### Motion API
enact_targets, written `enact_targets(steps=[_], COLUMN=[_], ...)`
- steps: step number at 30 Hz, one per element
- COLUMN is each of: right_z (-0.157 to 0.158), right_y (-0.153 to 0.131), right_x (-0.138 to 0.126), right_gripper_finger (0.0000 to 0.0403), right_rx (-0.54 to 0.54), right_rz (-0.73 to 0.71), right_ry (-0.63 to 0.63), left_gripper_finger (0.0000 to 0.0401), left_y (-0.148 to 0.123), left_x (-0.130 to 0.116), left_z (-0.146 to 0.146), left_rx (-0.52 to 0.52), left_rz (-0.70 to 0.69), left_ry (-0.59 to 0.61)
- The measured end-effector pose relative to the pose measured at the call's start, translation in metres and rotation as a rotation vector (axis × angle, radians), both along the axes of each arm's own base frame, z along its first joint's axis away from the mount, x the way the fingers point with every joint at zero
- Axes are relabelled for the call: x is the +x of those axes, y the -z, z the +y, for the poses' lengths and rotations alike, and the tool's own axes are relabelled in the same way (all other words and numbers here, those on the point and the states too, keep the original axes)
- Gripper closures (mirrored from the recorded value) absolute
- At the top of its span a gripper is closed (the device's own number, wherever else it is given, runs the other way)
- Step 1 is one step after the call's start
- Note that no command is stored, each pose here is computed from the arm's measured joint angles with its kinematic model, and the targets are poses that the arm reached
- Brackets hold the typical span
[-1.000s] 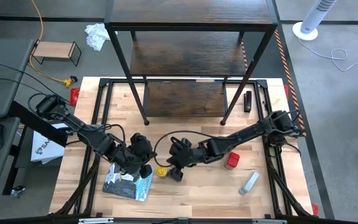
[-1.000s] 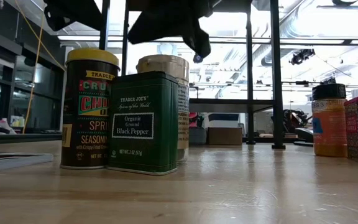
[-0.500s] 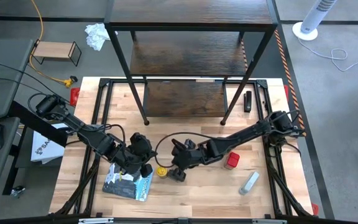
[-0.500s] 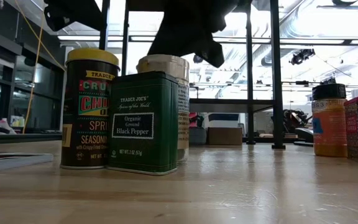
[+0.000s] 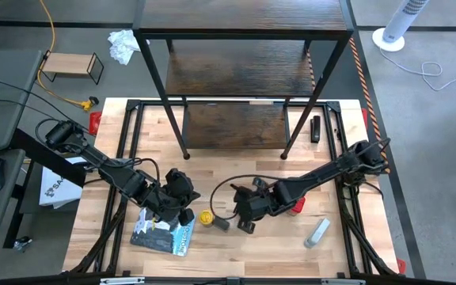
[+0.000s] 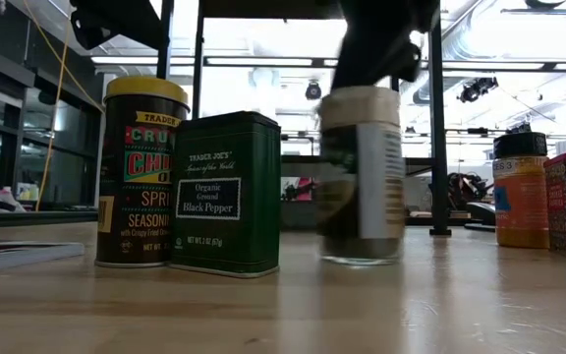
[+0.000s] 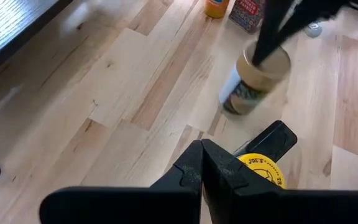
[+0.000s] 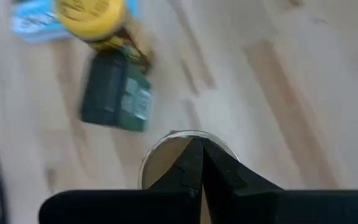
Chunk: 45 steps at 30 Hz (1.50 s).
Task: Shelf spices
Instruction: Put the gold seasoning bottle on the shelf
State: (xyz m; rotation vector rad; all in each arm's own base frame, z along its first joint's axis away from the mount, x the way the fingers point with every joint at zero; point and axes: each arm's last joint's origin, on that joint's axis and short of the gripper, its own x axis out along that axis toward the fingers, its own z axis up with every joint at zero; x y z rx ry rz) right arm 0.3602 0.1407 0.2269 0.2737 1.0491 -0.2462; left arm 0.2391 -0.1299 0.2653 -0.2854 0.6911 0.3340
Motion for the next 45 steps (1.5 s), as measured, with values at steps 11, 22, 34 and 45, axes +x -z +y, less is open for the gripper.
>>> enact_targets(steps=[11,22,34,45], right_z=[0.006,0.020,0.016,-0.008], right_y=[-0.065,-0.048,-0.034,-0.018], right_x=[-0.049,-0.033,-0.028,-0.021], right_gripper_finger=[0.0403,0.0234,0.0036,0.0031], right_rx=[0.052,0.055,-0.008,-0.083], right_rz=[-0.076,-0.119,-0.044,0.061], right_ry=[-0.054,-0.161,-0.208,-0.128], left_gripper_finger=[0.0400,0.0366,0.0275,0.0204], left_y=[0.000,0.000,0.000,0.000], left_x=[0.000,0.000,0.000,0.000], left_z=[-0.001,-0.001,-0.001,0.000], left_rx=[-0.006,-0.005,-0.005,0.045], left_rz=[0.014,0.014,0.015,0.012], left_ry=[0.026,0.027,0.027,0.038])
